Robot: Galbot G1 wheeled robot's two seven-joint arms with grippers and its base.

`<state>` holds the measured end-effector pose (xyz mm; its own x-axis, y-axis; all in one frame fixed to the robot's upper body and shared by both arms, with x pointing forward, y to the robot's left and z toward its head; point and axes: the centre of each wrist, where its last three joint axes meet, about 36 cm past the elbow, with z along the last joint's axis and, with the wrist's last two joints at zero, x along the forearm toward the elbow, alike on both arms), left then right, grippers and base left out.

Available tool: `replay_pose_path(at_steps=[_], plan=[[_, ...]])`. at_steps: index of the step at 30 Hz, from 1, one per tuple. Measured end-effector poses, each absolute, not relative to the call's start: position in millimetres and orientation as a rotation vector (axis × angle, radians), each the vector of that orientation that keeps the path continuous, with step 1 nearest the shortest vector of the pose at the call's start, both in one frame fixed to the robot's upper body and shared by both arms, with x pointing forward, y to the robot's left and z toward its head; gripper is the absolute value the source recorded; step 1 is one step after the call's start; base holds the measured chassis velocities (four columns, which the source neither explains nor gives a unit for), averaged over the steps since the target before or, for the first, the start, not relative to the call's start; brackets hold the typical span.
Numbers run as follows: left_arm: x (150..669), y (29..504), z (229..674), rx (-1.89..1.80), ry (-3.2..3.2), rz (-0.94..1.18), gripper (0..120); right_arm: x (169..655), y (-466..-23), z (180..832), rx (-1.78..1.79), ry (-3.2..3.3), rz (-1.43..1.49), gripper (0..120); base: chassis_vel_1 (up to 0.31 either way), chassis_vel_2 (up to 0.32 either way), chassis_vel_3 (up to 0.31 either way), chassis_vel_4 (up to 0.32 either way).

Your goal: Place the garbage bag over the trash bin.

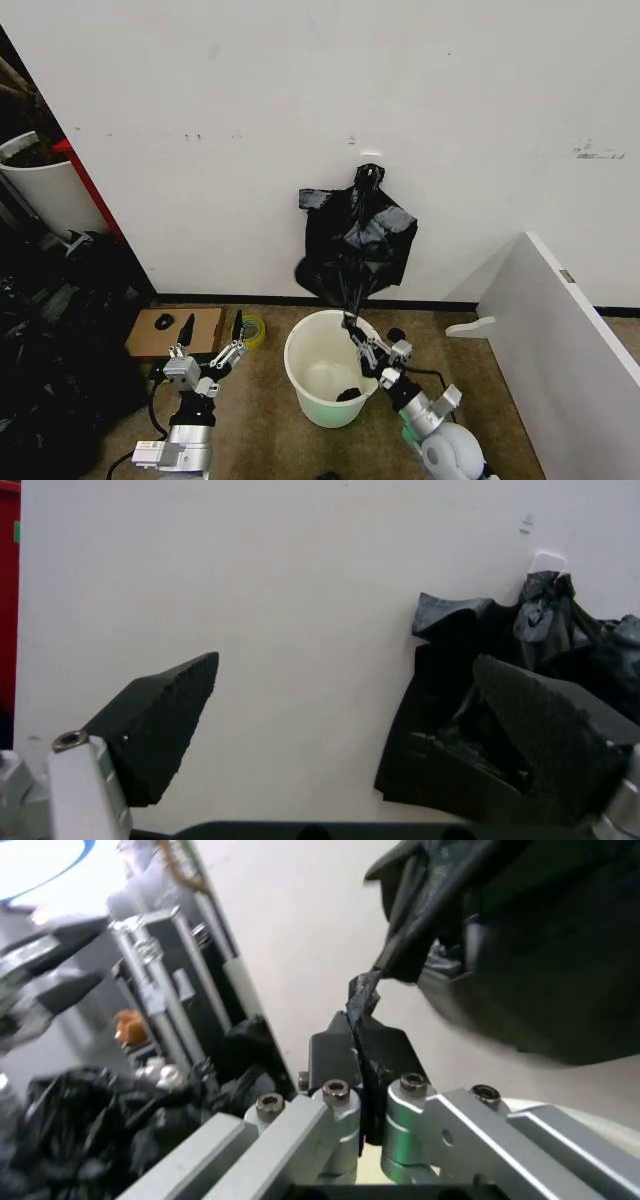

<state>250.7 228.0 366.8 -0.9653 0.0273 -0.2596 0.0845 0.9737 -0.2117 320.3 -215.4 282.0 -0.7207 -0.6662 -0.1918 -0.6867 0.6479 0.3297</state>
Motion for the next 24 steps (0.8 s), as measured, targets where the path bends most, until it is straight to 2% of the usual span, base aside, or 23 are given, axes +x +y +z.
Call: replay_pose_path(at_steps=[13,24], plan=[[251.6,230.8,366.1,0.09,2.87,-0.324,100,310.6,-234.4,265.2,-1.374,2.695,0.316,0,0.0,0.0,0.0,0.0],[254.0,232.0,367.5,0.114,2.87,-0.315,100,324.4,-246.4,256.4,-1.294,2.645,0.12,0,0.0,0.0,0.0,0.0]])
